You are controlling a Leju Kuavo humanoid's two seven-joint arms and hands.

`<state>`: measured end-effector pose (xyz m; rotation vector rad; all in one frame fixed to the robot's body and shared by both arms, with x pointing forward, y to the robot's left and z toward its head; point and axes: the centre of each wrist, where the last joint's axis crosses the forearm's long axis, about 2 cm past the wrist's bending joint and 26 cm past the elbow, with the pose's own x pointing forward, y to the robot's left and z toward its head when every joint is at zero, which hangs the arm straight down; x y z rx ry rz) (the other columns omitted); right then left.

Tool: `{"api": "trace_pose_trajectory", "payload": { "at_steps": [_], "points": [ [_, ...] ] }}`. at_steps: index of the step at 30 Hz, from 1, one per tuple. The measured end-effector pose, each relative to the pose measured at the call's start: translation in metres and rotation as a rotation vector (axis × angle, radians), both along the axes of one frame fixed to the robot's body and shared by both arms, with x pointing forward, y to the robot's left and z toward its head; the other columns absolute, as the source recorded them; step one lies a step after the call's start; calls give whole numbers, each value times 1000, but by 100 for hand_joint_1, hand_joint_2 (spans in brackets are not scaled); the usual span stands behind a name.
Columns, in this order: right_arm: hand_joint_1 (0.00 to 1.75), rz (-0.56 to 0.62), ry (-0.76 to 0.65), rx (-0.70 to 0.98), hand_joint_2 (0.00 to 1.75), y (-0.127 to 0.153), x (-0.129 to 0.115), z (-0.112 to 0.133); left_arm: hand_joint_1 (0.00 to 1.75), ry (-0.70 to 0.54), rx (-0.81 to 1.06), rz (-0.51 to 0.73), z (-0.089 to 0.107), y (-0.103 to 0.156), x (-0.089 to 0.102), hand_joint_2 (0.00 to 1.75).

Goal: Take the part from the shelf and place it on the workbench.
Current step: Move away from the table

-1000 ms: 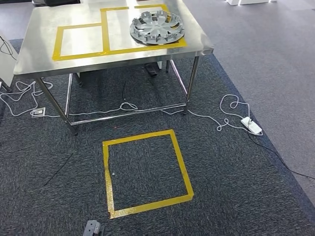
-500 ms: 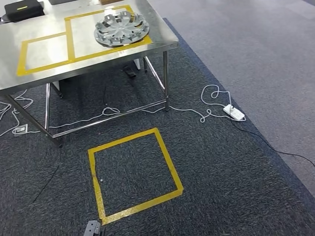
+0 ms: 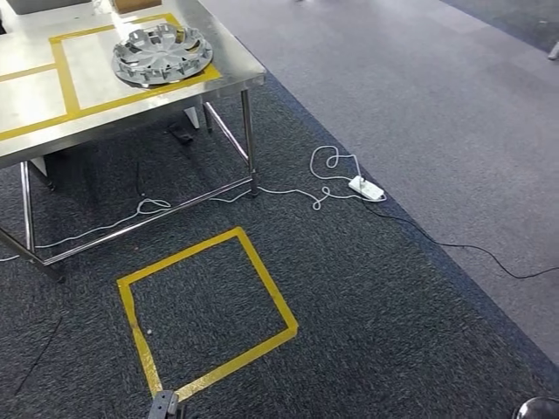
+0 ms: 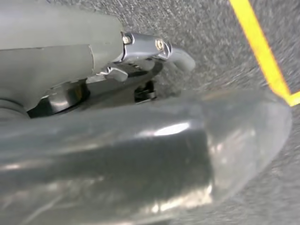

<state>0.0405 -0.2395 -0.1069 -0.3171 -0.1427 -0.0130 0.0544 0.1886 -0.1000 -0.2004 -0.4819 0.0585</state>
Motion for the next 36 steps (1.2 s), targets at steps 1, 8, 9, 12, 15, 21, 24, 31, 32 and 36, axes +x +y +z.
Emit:
{"api": "trace_pose_trajectory", "payload": {
  "at_steps": [1,8,9,12,15,21,24,31,32,36],
  "points": [
    [0,0,-2,0,0,0,1,0,0,3,0,0,0,0,-1,0],
    [0,0,-5,-2,0,-1,3,0,0,5,1,0,0,0,-2,0],
    [0,0,-7,-2,0,-1,3,0,0,5,1,0,0,1,-2,0],
    [0,0,-4,-2,0,-1,2,0,0,1,1,0,0,0,0,0],
    [0,0,-6,-3,0,-1,3,0,0,1,0,0,0,0,0,0],
    [0,0,-4,-3,0,-1,2,0,0,2,1,0,0,1,-1,0],
    [0,0,-6,-3,0,-1,3,0,0,0,0,0,0,0,0,0],
    [0,4,4,-5,0,-2,1,0,0,9,0,-12,0,-1,-1,0],
    [0,7,5,-6,0,-2,2,0,0,15,2,-17,0,-1,-2,0],
    [0,16,17,-14,0,-2,1,0,0,23,5,-29,0,-2,-2,0]
  ]
}}
